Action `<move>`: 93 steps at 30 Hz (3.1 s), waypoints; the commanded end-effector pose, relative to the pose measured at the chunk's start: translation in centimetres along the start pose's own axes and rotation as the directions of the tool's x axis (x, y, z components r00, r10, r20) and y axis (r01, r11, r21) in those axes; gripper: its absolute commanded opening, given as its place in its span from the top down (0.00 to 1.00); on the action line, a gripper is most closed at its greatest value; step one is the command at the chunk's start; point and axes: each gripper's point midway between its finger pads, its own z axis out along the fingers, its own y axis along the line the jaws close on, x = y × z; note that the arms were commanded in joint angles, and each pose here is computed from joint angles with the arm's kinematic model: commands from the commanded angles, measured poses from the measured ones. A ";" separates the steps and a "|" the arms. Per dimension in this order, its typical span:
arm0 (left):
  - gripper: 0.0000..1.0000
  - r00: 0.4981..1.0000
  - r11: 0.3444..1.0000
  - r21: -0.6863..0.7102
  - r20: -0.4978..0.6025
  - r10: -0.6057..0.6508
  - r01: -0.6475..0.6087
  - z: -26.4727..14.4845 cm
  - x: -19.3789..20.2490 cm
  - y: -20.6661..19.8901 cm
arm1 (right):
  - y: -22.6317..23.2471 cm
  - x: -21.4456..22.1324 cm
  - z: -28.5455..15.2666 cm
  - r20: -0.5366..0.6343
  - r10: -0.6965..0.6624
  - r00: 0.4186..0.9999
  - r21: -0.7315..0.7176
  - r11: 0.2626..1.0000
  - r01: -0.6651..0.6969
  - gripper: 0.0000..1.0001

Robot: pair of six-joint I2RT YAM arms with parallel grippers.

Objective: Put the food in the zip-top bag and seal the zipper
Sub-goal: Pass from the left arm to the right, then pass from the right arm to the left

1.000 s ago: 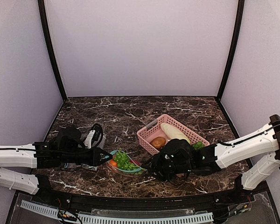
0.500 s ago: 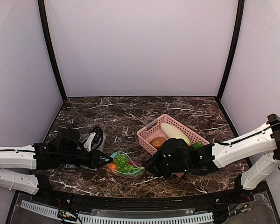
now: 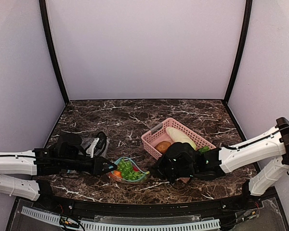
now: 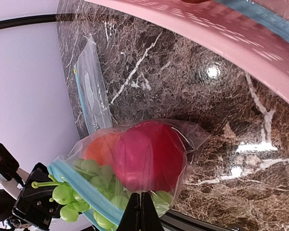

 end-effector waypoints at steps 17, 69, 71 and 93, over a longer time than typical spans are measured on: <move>0.24 0.917 0.906 -0.144 -0.033 0.398 -0.398 -0.9 -7.2 -4.0 | 3.9 -2.1 -1.7 0.126 -0.027 0.992 -0.023 0.999 0.030 1.00; 0.40 0.861 0.863 -0.195 0.123 0.493 -0.466 13.4 -5.2 -9.4 | 0.8 -3.7 -6.9 0.184 0.185 0.965 0.151 0.965 -0.214 1.00; 0.45 0.850 0.849 -0.220 0.123 0.513 -0.480 13.5 -5.4 -9.1 | 0.6 -3.7 -6.8 0.186 0.191 0.964 0.157 0.963 -0.221 1.00; 0.31 0.783 0.781 -0.207 0.090 0.615 -0.589 14.9 -4.6 -8.8 | 0.8 -3.7 -6.7 0.198 0.246 0.949 0.177 0.943 -0.281 1.00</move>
